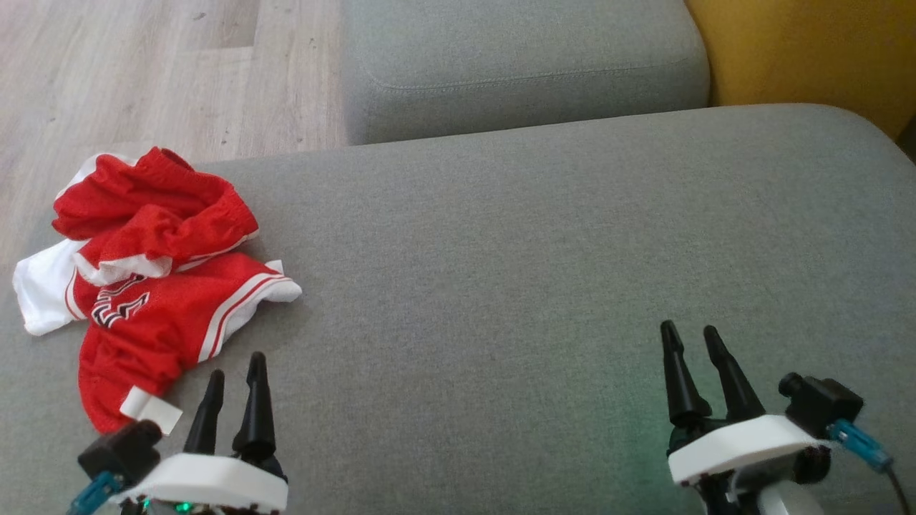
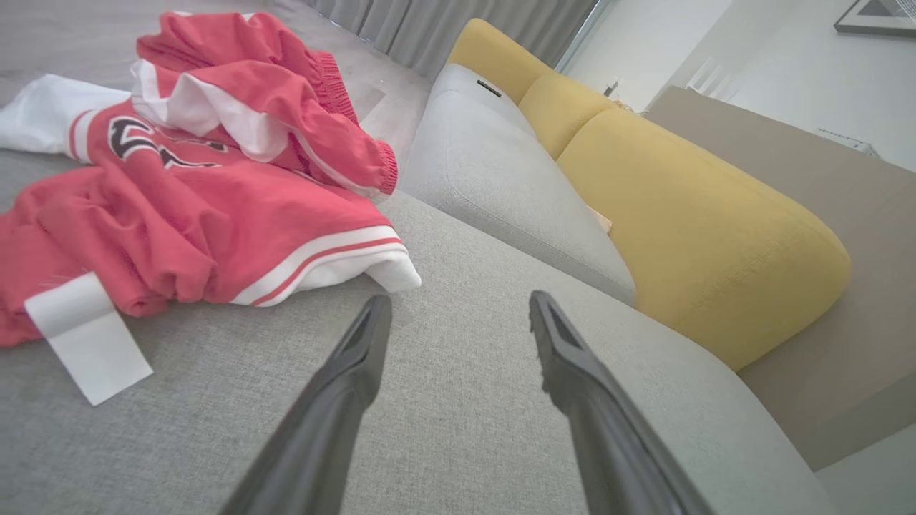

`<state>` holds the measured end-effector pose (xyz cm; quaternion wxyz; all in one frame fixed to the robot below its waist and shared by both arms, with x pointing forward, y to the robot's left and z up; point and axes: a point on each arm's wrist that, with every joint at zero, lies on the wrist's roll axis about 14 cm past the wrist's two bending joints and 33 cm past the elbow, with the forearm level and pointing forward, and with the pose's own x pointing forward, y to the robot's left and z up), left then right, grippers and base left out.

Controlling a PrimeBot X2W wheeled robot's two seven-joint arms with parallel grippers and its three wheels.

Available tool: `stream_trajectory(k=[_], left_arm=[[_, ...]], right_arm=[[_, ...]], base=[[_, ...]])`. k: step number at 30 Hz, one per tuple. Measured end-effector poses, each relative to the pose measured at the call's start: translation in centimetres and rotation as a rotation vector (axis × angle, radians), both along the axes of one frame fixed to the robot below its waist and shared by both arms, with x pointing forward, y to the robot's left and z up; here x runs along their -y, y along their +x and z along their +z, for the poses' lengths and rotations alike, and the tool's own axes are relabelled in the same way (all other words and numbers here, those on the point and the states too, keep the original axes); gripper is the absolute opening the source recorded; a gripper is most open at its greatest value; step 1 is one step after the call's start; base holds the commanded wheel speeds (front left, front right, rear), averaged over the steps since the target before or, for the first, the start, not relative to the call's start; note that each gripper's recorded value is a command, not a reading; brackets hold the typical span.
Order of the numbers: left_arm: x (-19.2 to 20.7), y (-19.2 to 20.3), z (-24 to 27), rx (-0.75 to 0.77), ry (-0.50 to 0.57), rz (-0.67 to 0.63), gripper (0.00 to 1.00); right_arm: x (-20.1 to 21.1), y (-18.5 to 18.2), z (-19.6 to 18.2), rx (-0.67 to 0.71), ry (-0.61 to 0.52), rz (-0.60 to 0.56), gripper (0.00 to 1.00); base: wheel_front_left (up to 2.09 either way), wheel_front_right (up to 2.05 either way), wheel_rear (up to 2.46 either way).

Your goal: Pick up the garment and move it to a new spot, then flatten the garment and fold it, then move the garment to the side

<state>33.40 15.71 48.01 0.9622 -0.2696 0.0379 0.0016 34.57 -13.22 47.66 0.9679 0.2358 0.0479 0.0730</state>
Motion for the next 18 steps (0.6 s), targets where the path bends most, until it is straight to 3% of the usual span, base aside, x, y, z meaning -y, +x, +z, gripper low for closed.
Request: stream_trajectory(k=[18], left_arm=[[0.5,-0.8,1.0,0.065,0.211,-0.023,1.0]], right_arm=[[-1.8,-0.2,1.2,0.092,-0.188,0.073,1.0]], base=[[0.0,0.0,0.0]])
